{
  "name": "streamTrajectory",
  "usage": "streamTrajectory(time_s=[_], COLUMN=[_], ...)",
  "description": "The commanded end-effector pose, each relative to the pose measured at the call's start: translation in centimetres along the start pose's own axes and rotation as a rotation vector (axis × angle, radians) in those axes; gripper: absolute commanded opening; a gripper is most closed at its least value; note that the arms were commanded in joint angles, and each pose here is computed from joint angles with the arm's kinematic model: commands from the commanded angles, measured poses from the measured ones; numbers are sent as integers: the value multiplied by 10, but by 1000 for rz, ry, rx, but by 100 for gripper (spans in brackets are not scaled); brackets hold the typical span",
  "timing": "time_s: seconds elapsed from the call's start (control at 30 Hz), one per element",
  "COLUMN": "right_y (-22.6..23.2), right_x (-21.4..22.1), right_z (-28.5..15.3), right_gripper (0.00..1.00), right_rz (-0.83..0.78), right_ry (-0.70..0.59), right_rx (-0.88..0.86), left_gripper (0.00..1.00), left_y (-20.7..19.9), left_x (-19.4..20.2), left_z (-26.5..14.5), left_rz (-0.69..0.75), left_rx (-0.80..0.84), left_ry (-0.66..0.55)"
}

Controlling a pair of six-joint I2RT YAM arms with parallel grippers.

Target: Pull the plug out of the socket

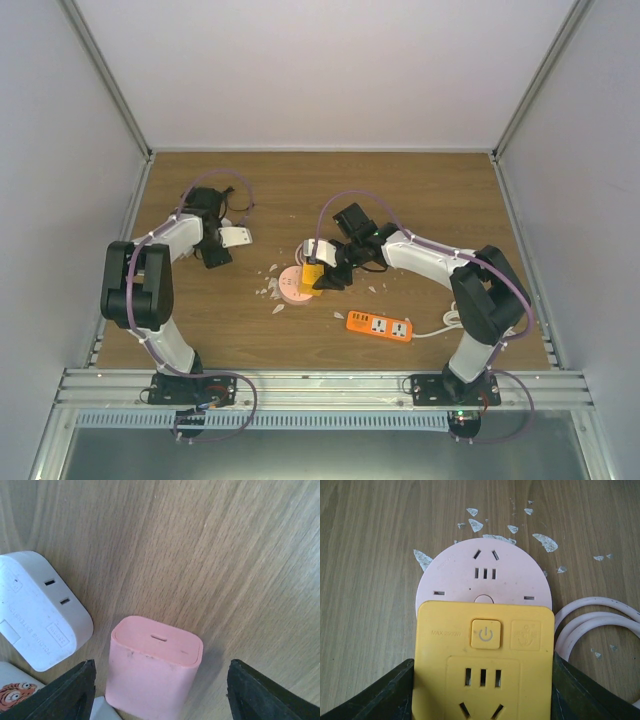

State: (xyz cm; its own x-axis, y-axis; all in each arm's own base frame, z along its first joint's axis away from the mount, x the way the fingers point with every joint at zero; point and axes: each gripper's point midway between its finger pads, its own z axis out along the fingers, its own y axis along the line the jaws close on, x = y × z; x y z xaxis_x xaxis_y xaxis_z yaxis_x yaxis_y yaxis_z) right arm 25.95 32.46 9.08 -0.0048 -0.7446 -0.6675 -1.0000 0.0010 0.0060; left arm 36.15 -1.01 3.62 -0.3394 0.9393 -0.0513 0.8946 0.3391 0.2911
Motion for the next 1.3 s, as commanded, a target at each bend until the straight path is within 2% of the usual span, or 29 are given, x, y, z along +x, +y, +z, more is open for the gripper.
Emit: streamTrajectory(time_s=[0.0, 0.1, 0.37, 0.67, 0.93, 1.27], right_y=[-8, -7, -8, -7, -9, -10], right_x=[-3, -5, -7, -8, -11, -15], right_z=[2, 2, 2, 5, 5, 6], right_gripper=[28, 29, 34, 39, 45, 57], right_rz=[-11, -14, -18, -32, -38, -48], right_ry=[8, 5, 0, 20, 26, 35], right_rx=[26, 25, 27, 46, 59, 73], left_gripper=[75, 77, 79, 79, 81, 78], left_y=[7, 1, -29, -68, -99, -121], left_x=[-14, -29, -100, -146, -160, -159], left_z=[-8, -14, -59, -72, -62, -24], left_rz=[-26, -61, -175, -234, -221, -195], left_rx=[5, 54, 269, 436, 532, 457], left_ry=[-70, -153, -534, -704, -686, -542])
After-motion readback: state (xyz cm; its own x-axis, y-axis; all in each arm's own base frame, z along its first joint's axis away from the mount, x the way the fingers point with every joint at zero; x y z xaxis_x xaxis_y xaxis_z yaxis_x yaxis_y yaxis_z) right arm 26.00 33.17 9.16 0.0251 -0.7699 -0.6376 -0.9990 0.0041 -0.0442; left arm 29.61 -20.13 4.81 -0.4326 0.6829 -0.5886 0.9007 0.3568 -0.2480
